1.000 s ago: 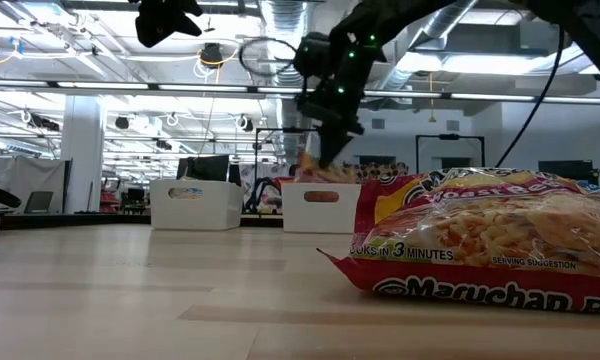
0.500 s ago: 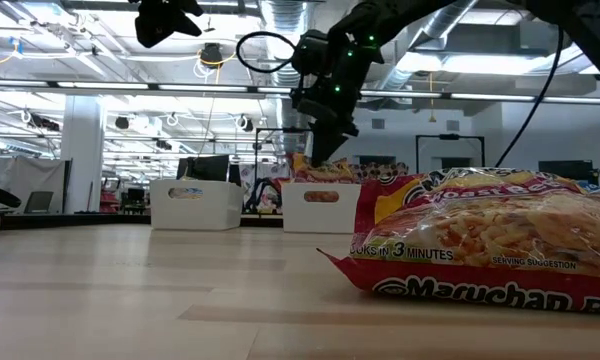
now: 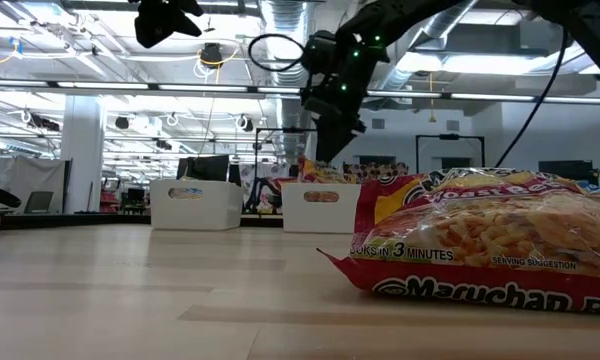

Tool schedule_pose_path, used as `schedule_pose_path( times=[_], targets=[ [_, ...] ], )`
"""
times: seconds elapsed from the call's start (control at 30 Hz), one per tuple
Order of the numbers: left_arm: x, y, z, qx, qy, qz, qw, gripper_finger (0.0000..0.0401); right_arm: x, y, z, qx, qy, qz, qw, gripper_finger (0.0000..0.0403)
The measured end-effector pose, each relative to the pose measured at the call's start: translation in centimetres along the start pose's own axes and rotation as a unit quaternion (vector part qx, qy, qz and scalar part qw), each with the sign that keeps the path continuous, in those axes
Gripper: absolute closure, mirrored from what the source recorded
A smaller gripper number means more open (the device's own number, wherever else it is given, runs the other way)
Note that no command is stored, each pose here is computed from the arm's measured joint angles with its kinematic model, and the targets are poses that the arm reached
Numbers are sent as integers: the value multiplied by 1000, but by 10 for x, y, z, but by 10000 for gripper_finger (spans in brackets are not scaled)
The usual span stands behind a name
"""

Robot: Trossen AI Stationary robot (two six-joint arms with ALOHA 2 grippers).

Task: Sort Maruchan noodles
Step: Put the red noodle pack into the middle white bin

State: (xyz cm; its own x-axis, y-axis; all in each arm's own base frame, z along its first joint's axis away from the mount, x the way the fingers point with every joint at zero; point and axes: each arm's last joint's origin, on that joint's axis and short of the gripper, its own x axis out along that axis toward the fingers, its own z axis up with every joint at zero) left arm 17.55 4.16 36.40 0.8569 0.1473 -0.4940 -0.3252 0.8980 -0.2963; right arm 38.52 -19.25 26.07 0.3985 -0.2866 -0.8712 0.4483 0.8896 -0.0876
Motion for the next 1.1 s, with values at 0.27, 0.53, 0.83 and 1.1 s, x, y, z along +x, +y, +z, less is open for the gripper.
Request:
schedule_pose_path(
  times=[0.27, 0.53, 0.83, 1.1],
  targets=[
    [0, 1, 0, -9, -7, 23, 1000, 259, -37, -6, 1, 25, -32, 60, 997, 209],
    [0, 1, 1, -21, -9, 25, 999, 259, -24, 5, 0, 78, -3, 168, 983, 213],
    [0, 2, 1, -22, -16, 36, 999, 259, 7, 1, -8, 112, 53, 155, 980, 219],
    [0, 2, 1, -22, -15, 36, 999, 259, 40, 0, -14, 127, 86, 140, 978, 227]
  ],
)
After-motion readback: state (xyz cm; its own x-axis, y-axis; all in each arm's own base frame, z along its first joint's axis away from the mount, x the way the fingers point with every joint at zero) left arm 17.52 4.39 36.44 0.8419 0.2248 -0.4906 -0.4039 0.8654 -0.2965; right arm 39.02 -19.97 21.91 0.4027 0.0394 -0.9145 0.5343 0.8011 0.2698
